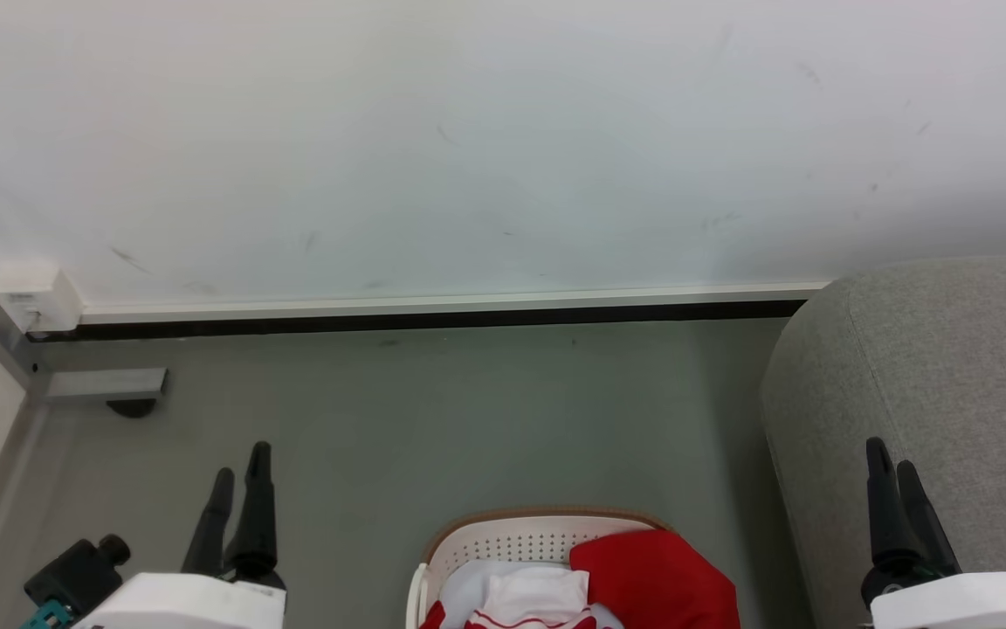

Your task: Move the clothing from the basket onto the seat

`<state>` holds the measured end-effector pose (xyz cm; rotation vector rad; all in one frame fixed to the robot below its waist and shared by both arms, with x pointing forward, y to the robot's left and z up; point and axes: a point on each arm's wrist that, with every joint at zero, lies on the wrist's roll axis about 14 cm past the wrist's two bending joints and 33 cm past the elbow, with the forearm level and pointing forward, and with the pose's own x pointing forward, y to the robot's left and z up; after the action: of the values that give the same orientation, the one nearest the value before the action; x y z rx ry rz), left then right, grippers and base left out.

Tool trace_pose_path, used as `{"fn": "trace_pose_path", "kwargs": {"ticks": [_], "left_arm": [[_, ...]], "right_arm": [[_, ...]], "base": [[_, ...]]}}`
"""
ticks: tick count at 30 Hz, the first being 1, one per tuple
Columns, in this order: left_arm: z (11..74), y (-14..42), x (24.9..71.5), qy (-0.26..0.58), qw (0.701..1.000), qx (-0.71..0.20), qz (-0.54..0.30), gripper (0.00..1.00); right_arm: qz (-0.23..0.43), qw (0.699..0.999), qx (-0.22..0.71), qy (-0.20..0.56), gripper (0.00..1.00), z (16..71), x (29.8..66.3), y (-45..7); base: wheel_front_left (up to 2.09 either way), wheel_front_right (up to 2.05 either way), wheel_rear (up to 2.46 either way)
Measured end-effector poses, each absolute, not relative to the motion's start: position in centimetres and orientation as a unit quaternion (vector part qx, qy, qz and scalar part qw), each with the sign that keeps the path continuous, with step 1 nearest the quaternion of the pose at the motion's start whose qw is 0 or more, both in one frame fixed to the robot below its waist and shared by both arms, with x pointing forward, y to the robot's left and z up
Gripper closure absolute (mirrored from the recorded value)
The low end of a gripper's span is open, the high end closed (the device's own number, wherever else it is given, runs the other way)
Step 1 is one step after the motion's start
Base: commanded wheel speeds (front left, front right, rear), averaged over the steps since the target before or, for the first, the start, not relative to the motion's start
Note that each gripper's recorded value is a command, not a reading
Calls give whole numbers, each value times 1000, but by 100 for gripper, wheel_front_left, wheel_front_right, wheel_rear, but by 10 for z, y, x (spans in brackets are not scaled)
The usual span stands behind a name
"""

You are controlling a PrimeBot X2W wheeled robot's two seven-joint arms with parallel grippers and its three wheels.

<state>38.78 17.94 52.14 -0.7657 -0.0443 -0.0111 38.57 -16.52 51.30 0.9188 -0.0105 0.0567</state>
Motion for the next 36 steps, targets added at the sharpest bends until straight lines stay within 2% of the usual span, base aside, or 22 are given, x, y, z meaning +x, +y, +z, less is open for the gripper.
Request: {"fn": "trace_pose_path", "kwargs": {"ticks": [15,36], "left_arm": [[515,173,388,-11,966,-257,1,0],[520,166,388,-31,988,-151,-12,0]], "right_arm": [[45,951,307,0,0,508,387,-155],[58,980,190,-2,0,501,387,-150]], "base": [[0,0,0],[0,0,0]]}}
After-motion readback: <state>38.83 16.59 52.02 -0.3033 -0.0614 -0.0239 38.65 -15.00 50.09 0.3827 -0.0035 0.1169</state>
